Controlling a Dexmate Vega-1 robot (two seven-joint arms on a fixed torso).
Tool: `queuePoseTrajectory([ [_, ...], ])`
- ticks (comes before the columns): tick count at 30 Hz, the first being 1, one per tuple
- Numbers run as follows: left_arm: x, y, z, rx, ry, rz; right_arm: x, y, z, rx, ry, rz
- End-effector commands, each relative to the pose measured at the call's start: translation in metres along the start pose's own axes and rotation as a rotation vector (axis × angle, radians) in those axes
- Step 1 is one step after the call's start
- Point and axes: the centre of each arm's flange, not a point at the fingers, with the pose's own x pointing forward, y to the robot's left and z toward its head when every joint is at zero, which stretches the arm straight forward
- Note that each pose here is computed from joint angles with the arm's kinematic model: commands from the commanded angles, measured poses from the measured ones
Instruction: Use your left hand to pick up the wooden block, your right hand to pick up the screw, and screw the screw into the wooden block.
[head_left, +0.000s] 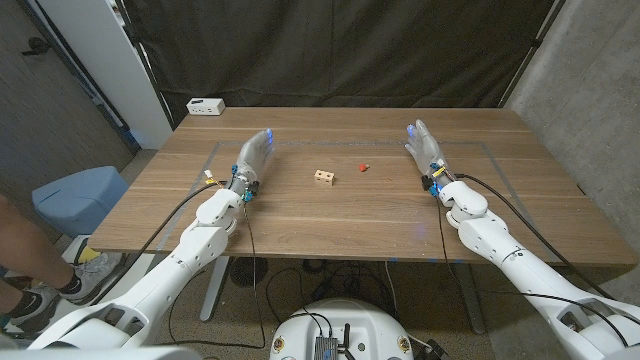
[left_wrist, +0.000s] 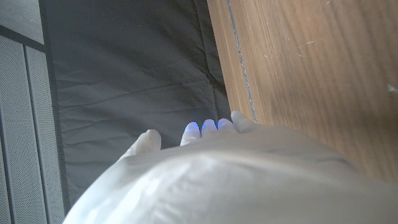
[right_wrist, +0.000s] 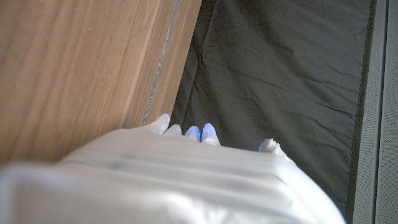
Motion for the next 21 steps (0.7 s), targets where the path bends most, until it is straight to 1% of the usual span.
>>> queuePoseTrajectory([
  [1, 0.004, 0.003, 0.004, 0.036, 0.008, -0.032, 0.001, 0.008, 0.002, -0.016, 0.004, 0.002],
  [4, 0.006, 0.004, 0.010, 0.074, 0.011, -0.044, 0.004, 0.009, 0.002, -0.021, 0.005, 0.002],
  [5, 0.007, 0.004, 0.014, 0.102, 0.013, -0.051, 0.005, 0.009, 0.001, -0.021, 0.003, 0.001],
  [6, 0.007, 0.004, 0.014, 0.103, 0.014, -0.050, 0.005, 0.009, 0.001, -0.021, 0.002, 0.002],
  [8, 0.008, 0.003, 0.020, 0.148, 0.024, -0.063, 0.006, 0.010, -0.001, -0.025, 0.005, 0.001],
  [9, 0.008, 0.003, 0.020, 0.148, 0.026, -0.062, 0.006, 0.010, -0.001, -0.025, 0.005, 0.001],
  [10, 0.010, 0.001, 0.024, 0.170, 0.023, -0.081, 0.007, 0.010, -0.001, -0.024, 0.004, 0.000],
  [11, 0.010, 0.000, 0.026, 0.187, 0.033, -0.083, 0.007, 0.010, -0.002, -0.023, 0.005, 0.001],
  [15, 0.013, -0.005, 0.033, 0.244, 0.039, -0.112, 0.008, 0.010, -0.003, -0.023, 0.006, 0.000],
  [21, 0.017, -0.012, 0.046, 0.335, 0.044, -0.155, 0.008, 0.007, 0.000, -0.027, -0.007, -0.006],
])
